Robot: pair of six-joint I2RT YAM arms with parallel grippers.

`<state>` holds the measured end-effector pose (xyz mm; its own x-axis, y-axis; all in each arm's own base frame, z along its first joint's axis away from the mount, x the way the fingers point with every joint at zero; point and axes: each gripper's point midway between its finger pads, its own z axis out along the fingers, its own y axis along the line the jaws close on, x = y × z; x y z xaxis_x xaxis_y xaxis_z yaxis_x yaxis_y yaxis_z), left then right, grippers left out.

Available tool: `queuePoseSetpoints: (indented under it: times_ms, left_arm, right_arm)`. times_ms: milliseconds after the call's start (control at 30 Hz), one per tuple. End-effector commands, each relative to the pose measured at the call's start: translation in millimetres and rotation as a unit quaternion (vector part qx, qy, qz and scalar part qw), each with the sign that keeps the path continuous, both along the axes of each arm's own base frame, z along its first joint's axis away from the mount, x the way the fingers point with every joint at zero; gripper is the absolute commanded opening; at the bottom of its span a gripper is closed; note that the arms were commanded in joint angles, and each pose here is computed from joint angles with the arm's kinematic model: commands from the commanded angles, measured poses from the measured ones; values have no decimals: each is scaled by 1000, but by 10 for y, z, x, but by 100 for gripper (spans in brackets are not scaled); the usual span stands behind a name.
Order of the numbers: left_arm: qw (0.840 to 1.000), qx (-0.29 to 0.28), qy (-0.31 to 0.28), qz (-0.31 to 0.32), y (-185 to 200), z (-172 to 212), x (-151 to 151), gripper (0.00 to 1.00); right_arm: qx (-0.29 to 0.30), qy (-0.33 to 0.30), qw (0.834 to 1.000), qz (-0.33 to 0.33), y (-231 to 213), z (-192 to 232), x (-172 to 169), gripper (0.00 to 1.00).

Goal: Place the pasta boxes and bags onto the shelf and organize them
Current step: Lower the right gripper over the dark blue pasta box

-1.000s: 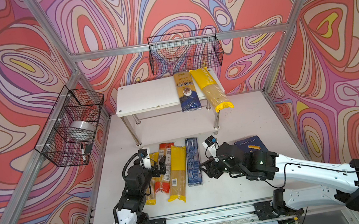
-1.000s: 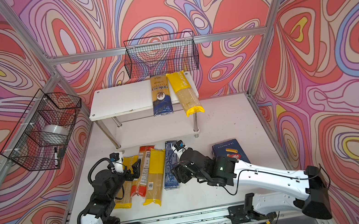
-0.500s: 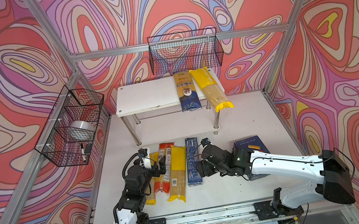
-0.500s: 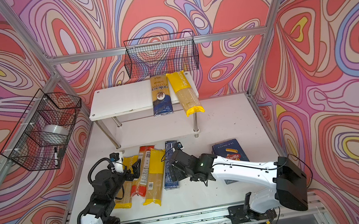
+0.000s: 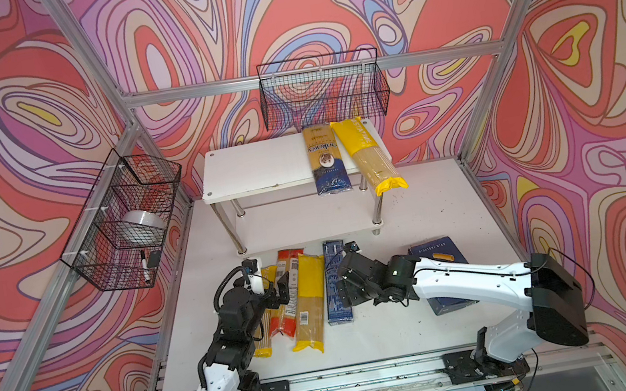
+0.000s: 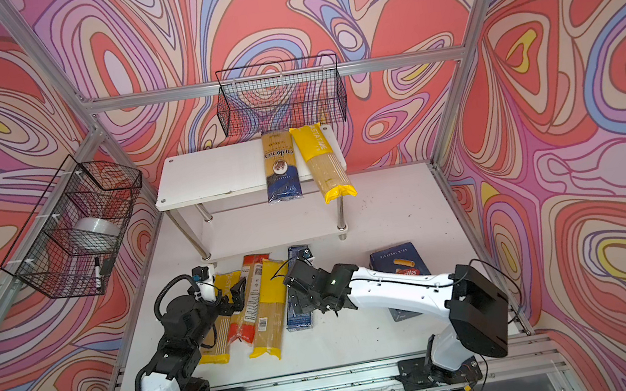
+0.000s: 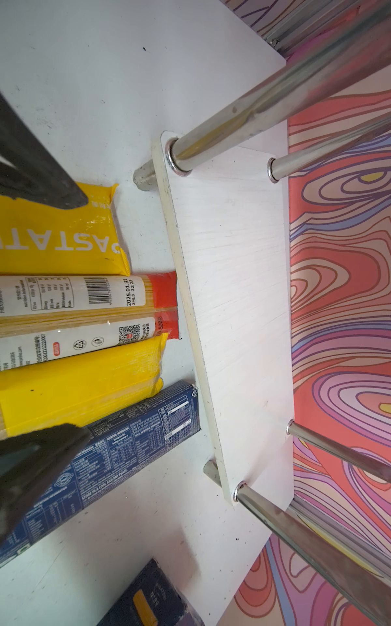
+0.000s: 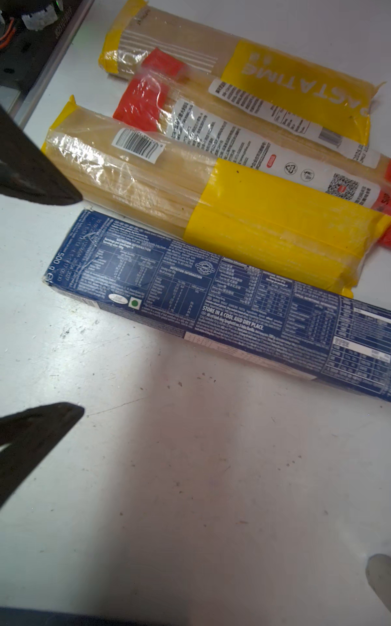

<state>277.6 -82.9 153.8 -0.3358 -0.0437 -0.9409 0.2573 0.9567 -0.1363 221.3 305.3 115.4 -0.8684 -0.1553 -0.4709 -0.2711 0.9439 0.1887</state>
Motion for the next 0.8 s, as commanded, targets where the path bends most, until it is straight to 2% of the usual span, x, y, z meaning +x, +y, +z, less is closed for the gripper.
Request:
queuePoseSetpoints:
  times_ms: [0, 167, 267, 467, 767]
  left_arm:
    - [1000, -5, -20, 1, -4, 119, 19, 100]
    - [1000, -6, -25, 3, 11, 130, 1, 100]
    - [1000, -6, -26, 4, 13, 134, 1, 100]
    - [1000, -5, -23, 3, 9, 121, 5, 100]
    - [1000, -5, -23, 3, 6, 128, 11, 100]
  right_arm:
    - [-17, 20, 1000, 2, 92, -137, 34, 94]
    - [-27, 43, 998, 20, 292, -298, 72, 96]
    - [-37, 41, 998, 16, 308, -328, 110, 96]
    - [-102, 61, 993, 21, 284, -573, 147, 96]
    - [-130, 69, 989, 27, 263, -683, 160, 96]
